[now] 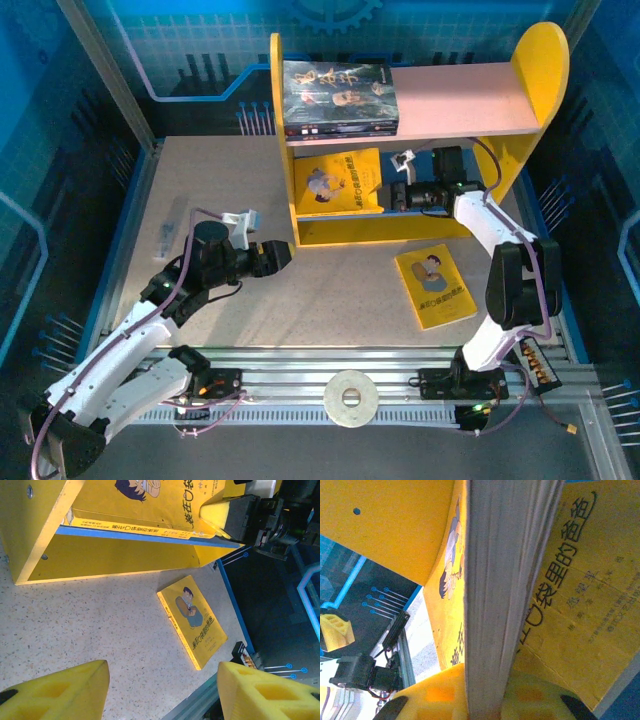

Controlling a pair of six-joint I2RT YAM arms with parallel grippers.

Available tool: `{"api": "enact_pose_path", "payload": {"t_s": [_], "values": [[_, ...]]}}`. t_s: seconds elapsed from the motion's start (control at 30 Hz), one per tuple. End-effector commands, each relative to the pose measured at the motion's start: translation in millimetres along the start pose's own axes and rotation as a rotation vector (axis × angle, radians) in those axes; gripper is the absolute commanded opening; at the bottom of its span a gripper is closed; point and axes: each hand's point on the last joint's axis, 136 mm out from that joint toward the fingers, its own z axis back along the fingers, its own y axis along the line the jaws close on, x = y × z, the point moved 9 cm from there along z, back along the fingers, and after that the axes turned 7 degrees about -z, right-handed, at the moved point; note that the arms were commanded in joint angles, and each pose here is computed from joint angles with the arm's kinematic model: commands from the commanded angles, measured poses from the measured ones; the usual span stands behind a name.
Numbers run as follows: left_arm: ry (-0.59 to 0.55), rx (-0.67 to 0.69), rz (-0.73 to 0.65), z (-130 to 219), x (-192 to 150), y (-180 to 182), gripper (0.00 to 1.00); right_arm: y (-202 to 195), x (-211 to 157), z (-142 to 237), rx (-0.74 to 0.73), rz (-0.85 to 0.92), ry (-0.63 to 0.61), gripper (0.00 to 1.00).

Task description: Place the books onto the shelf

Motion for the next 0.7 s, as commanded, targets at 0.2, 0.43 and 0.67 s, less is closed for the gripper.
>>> {"api": "enact_pose_path", "payload": {"t_s": [0.2,0.43,0.67], "values": [[-0.028,-0.013,-0.033,5.2,6.4,-4.8,0.6,12.4,12.9,-0.8,0.015,0.065,-0.012,0.32],[-0.027,-0.014,-0.029,5.2,4.4,-3.4,0.6,11.9,13.6,0.8,-0.021,0.054,-0.014,0.49],[-0.036,-0.009,-0.033,9.3,2.5,-2.3,0.6,5.2,18.1,4.2,-0.048,0.014,-0.033,0.47]]}}
